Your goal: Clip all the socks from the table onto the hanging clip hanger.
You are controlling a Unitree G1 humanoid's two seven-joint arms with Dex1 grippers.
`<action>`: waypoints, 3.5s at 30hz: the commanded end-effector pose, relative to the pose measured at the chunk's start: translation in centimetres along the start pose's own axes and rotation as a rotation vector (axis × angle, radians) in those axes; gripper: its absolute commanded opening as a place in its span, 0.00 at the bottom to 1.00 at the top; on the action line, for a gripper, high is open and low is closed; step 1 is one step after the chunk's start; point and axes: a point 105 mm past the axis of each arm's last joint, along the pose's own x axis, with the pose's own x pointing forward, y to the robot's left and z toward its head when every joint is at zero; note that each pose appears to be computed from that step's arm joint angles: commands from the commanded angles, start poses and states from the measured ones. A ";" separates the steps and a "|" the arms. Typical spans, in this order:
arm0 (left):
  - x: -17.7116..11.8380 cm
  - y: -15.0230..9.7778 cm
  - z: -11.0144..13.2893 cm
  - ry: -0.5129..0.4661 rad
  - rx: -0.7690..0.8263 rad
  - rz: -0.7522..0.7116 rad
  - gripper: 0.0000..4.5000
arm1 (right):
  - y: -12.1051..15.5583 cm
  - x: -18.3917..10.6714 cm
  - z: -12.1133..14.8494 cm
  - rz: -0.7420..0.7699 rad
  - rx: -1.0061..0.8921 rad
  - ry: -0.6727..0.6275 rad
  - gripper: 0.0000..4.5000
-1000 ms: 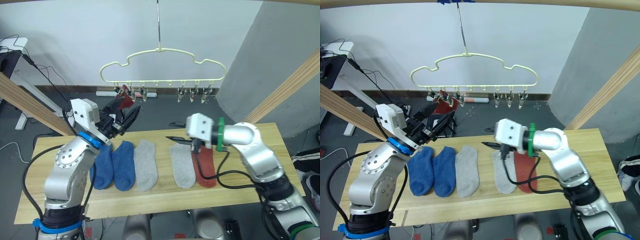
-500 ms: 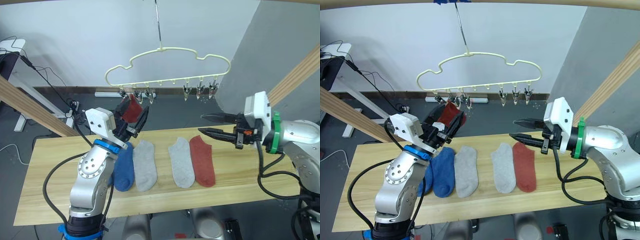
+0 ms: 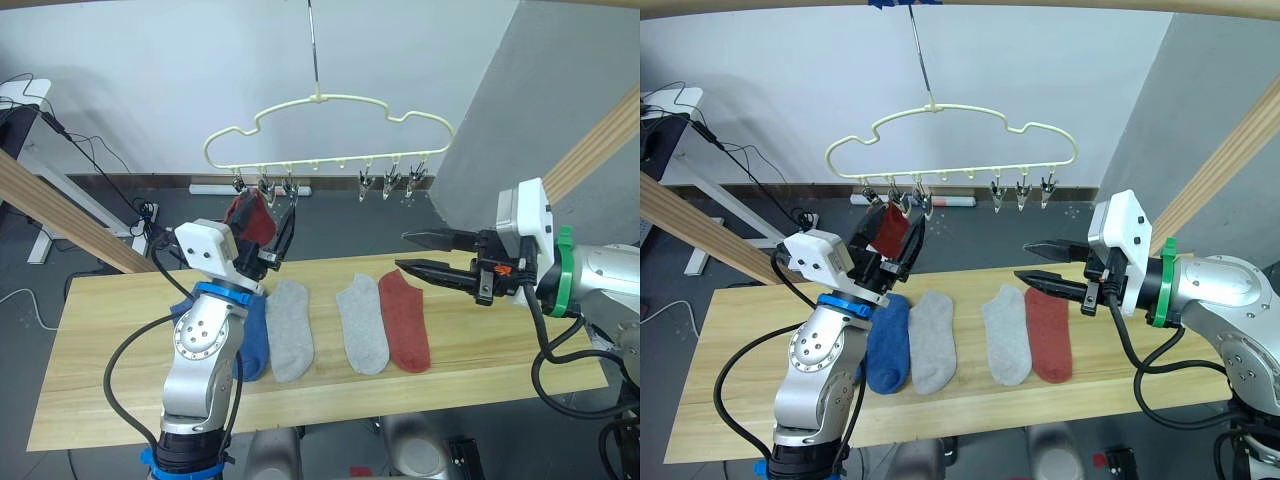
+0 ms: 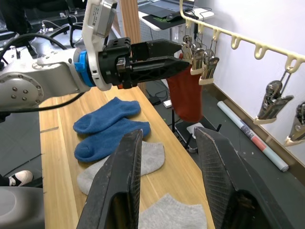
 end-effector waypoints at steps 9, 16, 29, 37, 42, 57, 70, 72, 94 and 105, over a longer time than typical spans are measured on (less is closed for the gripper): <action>-0.2 1.1 -0.3 0.007 0.021 0.068 0.39 | 0.5 -0.1 0.6 0.004 -0.044 0.002 0.40; -0.7 2.2 -0.3 0.022 0.068 0.041 0.39 | 0.1 -0.7 -0.7 -0.023 -0.035 0.021 0.40; 1.6 2.3 -1.2 0.013 0.047 0.060 0.39 | -0.3 -0.8 -0.9 -0.013 -0.075 0.023 0.40; 2.6 2.3 -0.7 -0.018 0.044 0.048 0.39 | -0.2 -0.7 -0.8 -0.005 -0.078 0.026 0.40; 3.2 2.1 -0.1 -0.047 0.044 0.021 0.39 | -0.1 -0.6 -0.7 0.008 -0.079 0.023 0.40; 3.3 2.2 0.9 -0.071 0.054 0.008 0.39 | 0.0 -0.2 -0.5 0.025 -0.078 0.012 0.40; 3.5 2.4 1.3 -0.084 0.067 0.002 0.04 | 0.2 -0.1 -0.7 0.033 -0.072 0.017 0.40; 3.5 2.4 1.4 -0.084 0.073 -0.001 0.00 | 0.3 -0.1 -1.0 0.037 -0.069 0.027 0.40; 2.8 2.2 1.8 -0.037 0.104 -0.050 0.00 | 0.5 2.9 -19.8 -0.751 0.211 0.398 0.99; 2.9 1.9 1.9 -0.030 0.101 -0.066 0.00 | 0.1 4.5 -23.4 -0.856 0.409 0.387 0.99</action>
